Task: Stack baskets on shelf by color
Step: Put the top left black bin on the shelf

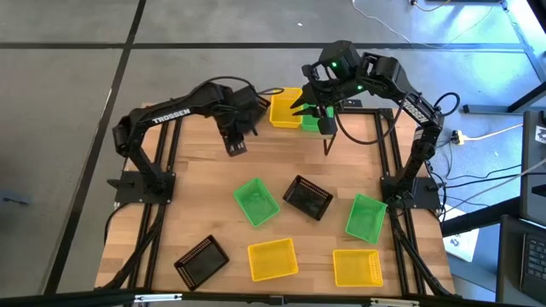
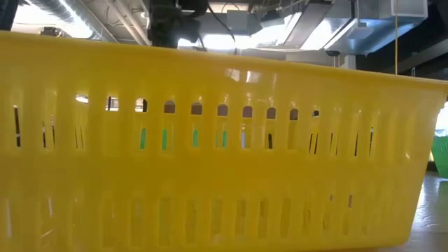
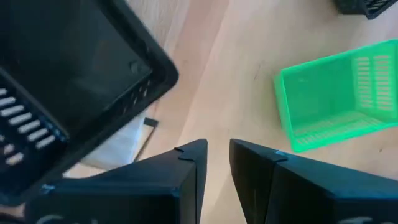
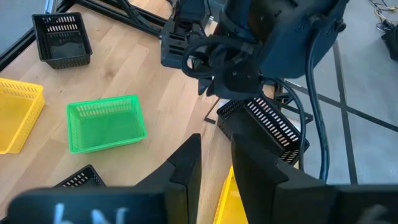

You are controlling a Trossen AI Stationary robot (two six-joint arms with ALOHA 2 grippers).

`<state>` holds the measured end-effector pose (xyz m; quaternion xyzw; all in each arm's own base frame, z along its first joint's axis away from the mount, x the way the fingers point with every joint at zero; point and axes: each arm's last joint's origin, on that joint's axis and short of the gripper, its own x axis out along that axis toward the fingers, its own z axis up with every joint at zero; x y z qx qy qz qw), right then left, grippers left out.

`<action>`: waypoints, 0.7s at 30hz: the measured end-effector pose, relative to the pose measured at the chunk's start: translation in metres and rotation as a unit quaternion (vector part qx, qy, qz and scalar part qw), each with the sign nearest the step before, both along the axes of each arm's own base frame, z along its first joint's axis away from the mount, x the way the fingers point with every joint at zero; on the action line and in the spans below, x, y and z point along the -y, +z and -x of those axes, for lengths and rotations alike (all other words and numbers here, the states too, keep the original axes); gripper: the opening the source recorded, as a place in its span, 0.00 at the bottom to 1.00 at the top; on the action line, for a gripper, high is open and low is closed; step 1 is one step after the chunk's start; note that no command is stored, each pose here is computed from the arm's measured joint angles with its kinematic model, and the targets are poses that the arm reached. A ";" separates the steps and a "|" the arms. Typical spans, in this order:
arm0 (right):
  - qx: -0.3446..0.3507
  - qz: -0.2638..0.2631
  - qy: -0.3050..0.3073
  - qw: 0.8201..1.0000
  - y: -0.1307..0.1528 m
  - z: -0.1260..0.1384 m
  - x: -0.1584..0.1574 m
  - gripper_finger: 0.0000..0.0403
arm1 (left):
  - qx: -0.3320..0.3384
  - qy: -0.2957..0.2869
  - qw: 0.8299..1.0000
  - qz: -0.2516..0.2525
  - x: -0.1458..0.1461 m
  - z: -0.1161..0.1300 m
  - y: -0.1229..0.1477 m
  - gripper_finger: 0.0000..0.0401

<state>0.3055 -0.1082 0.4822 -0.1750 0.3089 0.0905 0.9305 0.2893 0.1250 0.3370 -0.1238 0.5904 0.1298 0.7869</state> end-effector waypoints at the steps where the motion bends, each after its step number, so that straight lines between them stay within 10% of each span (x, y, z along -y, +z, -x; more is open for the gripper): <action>1: 0.000 0.000 0.000 1.000 0.000 0.000 0.000 0.22 | 0.004 -0.003 1.000 -0.008 -0.001 -0.001 0.000 0.15; 21: 0.000 -0.001 0.000 1.000 0.000 0.000 0.000 0.22 | 0.035 -0.036 0.987 -0.155 -0.016 -0.015 0.005 0.13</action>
